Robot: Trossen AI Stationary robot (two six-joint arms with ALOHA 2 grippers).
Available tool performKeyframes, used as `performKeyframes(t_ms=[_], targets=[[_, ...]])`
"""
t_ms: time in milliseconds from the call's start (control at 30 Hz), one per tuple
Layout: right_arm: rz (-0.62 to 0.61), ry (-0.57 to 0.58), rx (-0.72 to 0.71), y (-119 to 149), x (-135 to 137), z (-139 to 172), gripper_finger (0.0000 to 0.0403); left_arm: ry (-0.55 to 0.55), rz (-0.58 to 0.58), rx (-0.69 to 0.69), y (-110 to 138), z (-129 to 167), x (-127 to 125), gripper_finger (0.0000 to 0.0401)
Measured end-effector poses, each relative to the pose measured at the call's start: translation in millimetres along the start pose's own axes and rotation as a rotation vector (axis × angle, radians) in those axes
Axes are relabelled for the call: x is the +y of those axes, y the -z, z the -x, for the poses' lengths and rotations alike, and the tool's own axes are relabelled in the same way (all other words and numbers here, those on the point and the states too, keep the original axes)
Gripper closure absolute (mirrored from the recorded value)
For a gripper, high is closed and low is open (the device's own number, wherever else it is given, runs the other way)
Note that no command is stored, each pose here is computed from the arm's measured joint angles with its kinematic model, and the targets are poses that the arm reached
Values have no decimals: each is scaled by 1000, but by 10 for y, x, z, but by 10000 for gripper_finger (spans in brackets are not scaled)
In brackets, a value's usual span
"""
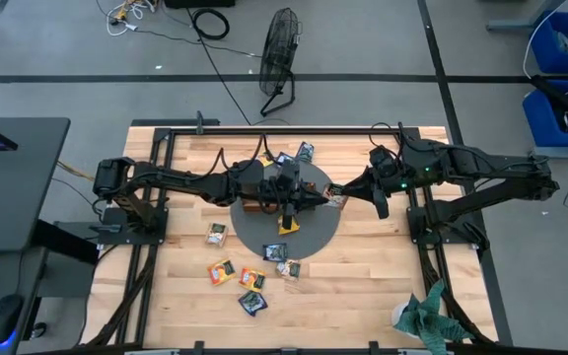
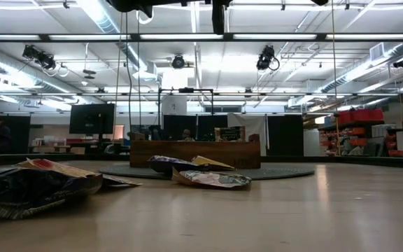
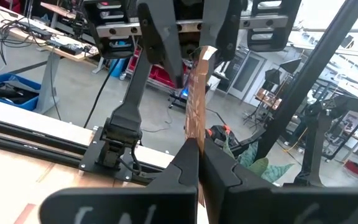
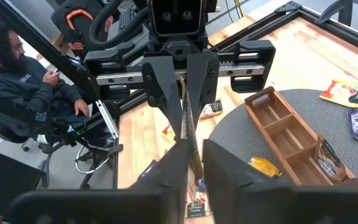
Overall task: Pick & Place Tea
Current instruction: Put the brown tea bag into the right section of the wooden organizer
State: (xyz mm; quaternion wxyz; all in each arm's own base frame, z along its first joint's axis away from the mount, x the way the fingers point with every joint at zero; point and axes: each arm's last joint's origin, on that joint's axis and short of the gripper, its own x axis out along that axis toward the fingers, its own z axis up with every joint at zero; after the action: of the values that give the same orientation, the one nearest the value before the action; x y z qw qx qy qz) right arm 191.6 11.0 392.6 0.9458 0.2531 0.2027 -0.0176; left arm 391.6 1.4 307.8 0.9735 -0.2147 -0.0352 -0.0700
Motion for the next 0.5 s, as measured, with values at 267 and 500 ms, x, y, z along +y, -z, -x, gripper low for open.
performKeyframes(t_ms=[267, 500], targets=[[28, 8, -4, -1, -2, 0, 399, 0, -4, 0, 0, 0, 0, 357], [53, 26, -13, -4, -8, 2, 401, 28, -25, 21, -109, 72, -7, 293]])
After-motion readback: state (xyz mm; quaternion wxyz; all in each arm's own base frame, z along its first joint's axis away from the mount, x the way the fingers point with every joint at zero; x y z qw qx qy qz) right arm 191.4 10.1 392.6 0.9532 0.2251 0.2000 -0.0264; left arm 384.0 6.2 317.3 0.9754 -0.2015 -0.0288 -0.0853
